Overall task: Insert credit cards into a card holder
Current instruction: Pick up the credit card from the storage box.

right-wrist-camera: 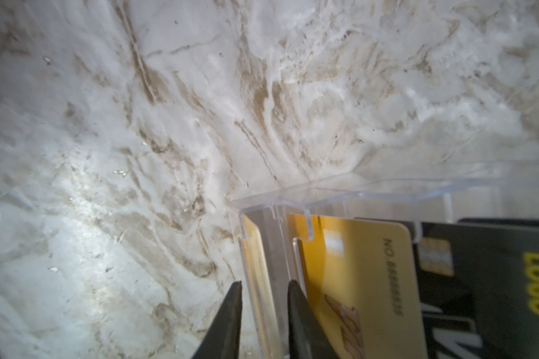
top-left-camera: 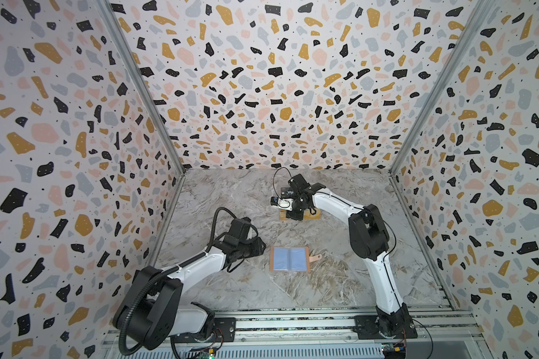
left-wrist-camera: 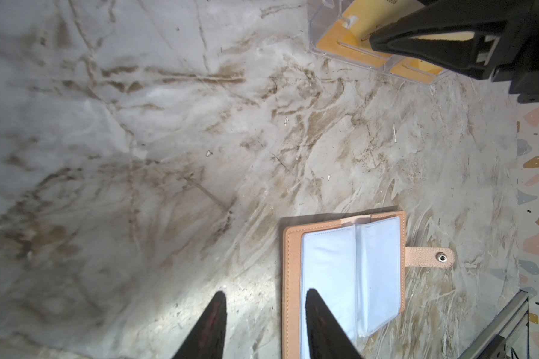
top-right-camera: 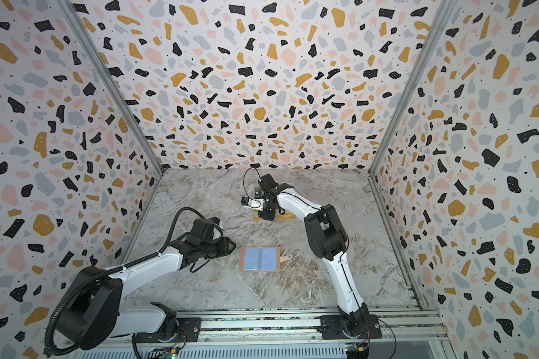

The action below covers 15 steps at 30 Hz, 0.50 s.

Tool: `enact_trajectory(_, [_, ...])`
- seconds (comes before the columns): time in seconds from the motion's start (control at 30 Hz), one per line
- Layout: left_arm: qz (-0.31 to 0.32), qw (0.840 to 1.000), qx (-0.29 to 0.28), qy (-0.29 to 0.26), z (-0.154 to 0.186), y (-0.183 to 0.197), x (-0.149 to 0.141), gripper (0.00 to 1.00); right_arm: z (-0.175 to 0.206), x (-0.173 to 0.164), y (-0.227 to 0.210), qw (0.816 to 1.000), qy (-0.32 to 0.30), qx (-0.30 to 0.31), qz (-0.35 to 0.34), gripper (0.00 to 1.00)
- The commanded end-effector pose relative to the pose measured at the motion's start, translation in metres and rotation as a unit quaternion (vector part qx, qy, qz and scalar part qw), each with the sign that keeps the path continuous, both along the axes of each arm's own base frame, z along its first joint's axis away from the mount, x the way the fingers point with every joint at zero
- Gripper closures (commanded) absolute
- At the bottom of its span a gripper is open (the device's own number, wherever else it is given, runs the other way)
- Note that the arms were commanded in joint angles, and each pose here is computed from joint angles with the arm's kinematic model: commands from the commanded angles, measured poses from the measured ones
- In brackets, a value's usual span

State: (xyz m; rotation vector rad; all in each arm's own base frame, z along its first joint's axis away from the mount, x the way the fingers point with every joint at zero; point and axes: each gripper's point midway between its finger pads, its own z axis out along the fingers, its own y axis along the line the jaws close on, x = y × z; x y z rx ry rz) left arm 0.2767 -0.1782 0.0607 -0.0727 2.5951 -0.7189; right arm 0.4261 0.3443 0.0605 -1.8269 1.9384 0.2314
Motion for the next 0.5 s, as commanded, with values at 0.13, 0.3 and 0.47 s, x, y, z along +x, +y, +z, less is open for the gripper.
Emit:
enact_trajectory(0.13, [0.000, 1.000, 0.001, -0.010, 0.0051, 0.0025, 0.0012, 0.55, 0.0161, 0.0027, 0.0028, 1.000, -0.016, 0.009, -0.007, 0.70])
enact_trajectory(0.3, [-0.001, 1.000, 0.005, -0.010, 0.0057, 0.0028, 0.0016, 0.55, 0.0164, 0.0027, 0.0035, 1.000, -0.012, 0.016, -0.017, 0.71])
enact_trajectory(0.47, [-0.002, 1.000, 0.007, -0.007, 0.0075, 0.0025, 0.0026, 0.55, 0.0191, 0.0035, 0.0036, 0.999, -0.017, 0.021, -0.017, 0.77])
